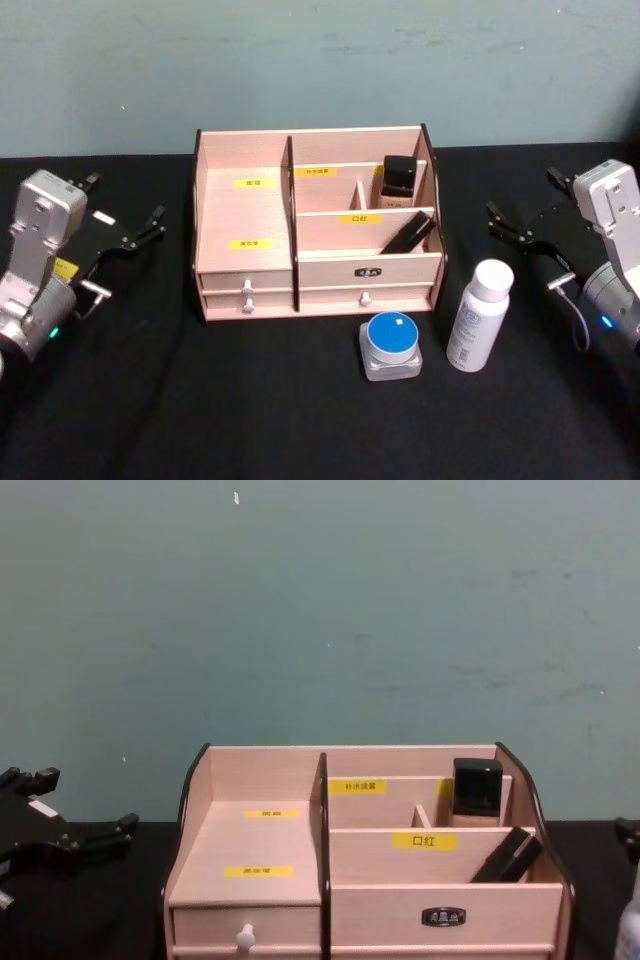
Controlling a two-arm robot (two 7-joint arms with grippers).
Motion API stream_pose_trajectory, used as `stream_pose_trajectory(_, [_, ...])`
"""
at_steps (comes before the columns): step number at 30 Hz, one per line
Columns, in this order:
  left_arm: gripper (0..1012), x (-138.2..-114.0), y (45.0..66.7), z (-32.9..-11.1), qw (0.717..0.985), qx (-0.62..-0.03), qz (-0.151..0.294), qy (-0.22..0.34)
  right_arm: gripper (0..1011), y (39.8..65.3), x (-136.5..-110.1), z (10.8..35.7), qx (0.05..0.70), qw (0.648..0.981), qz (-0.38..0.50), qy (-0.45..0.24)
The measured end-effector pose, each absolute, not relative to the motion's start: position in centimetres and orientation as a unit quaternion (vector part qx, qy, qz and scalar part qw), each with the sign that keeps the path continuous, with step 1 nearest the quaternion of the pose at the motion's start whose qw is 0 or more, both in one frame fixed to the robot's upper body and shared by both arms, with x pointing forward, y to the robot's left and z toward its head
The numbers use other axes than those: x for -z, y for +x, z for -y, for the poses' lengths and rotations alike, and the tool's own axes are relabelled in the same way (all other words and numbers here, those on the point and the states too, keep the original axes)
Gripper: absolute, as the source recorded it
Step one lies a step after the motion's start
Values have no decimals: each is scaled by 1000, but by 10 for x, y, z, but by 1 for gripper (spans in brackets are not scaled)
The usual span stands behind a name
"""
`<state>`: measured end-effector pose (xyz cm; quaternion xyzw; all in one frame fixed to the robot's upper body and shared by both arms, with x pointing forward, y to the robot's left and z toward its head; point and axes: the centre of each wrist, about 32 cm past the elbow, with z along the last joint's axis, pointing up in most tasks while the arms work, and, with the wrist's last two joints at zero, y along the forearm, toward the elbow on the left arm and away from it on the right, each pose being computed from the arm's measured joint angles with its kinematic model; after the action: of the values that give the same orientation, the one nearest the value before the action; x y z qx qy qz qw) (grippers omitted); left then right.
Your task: Pick up the facial cleanser and watermelon frost from the table and place them into the tiered storage box.
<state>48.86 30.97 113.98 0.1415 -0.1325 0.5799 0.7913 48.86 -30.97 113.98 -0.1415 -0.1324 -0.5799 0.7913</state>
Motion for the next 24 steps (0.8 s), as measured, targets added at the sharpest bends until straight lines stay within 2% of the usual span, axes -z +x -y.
stream_pose_trajectory(24, [1001, -1140, 489, -310, 791, -580, 132, 141, 1002, 489, -1140, 310, 580, 791, 132, -142])
